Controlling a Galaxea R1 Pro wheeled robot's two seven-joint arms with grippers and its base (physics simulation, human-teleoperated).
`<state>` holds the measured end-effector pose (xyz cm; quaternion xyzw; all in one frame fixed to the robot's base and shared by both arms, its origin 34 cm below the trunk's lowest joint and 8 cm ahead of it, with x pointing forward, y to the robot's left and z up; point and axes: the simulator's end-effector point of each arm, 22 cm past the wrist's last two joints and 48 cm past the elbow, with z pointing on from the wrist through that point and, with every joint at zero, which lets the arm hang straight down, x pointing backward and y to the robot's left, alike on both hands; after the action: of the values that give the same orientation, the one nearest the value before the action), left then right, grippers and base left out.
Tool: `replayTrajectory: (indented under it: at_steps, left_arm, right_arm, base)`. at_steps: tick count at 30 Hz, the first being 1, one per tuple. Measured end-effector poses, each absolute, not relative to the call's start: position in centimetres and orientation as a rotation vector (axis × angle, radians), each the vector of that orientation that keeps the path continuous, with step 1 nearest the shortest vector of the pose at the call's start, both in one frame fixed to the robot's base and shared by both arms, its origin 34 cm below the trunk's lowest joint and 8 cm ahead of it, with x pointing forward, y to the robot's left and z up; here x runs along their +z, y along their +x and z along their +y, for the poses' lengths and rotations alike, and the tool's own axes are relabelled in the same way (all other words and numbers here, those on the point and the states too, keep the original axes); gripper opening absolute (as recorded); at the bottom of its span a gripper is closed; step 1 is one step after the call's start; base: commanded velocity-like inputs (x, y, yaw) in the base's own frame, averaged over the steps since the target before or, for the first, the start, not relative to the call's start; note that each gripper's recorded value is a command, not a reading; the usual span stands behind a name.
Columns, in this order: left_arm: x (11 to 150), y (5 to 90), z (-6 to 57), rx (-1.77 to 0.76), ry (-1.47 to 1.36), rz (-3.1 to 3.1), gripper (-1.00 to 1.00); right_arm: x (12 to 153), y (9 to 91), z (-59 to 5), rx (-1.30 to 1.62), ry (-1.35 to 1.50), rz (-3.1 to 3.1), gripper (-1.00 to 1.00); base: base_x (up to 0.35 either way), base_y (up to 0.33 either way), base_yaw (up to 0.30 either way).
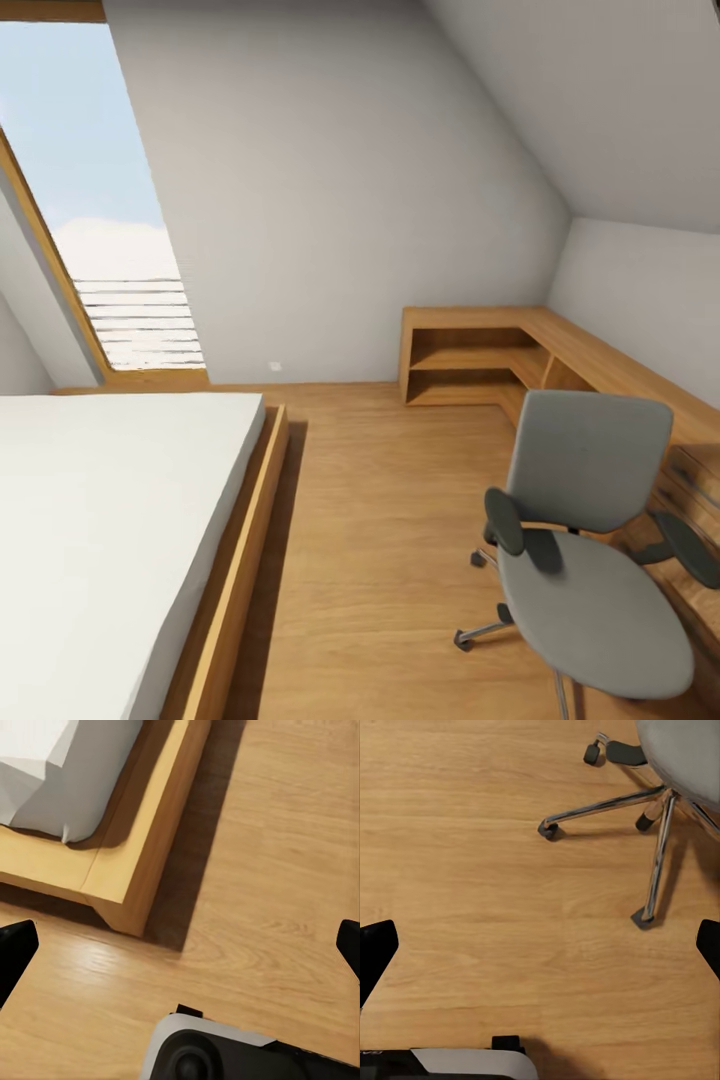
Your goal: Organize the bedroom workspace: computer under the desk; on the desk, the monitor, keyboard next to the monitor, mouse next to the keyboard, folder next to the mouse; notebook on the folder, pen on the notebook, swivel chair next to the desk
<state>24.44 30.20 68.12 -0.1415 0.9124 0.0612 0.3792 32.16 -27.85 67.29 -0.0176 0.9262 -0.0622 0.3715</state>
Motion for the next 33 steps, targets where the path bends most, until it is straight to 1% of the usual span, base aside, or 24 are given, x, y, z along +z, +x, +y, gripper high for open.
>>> replayTrajectory:
  at_steps: [17, 20, 28, 33]
  left_arm:
    - [68.1, 24.42, 30.18, 0.156, -0.362, 2.332, 1.0]
    - [68.09, 24.41, 30.19, 0.157, -0.362, 2.332, 1.0]
    - [67.99, 24.2, 30.21, 0.159, -0.363, 2.339, 1.0]
    - [67.97, 24.13, 30.19, 0.159, -0.362, 2.341, 1.0]
  right_arm:
    - [67.29, 32.15, -27.85, -0.159, -0.045, 2.375, 1.0]
    - [67.27, 32.13, -27.85, -0.159, -0.045, 2.375, 1.0]
    - [67.1, 31.93, -27.85, -0.16, -0.046, 2.383, 1.0]
    - [67.07, 31.84, -27.85, -0.16, -0.046, 2.385, 1.0]
  base:
    - [0.331, 0.0, 0.001]
    - [0.297, 0.0, 0.108]
    - [0.091, 0.0, 0.193]
    - [0.094, 0.0, 0.062]
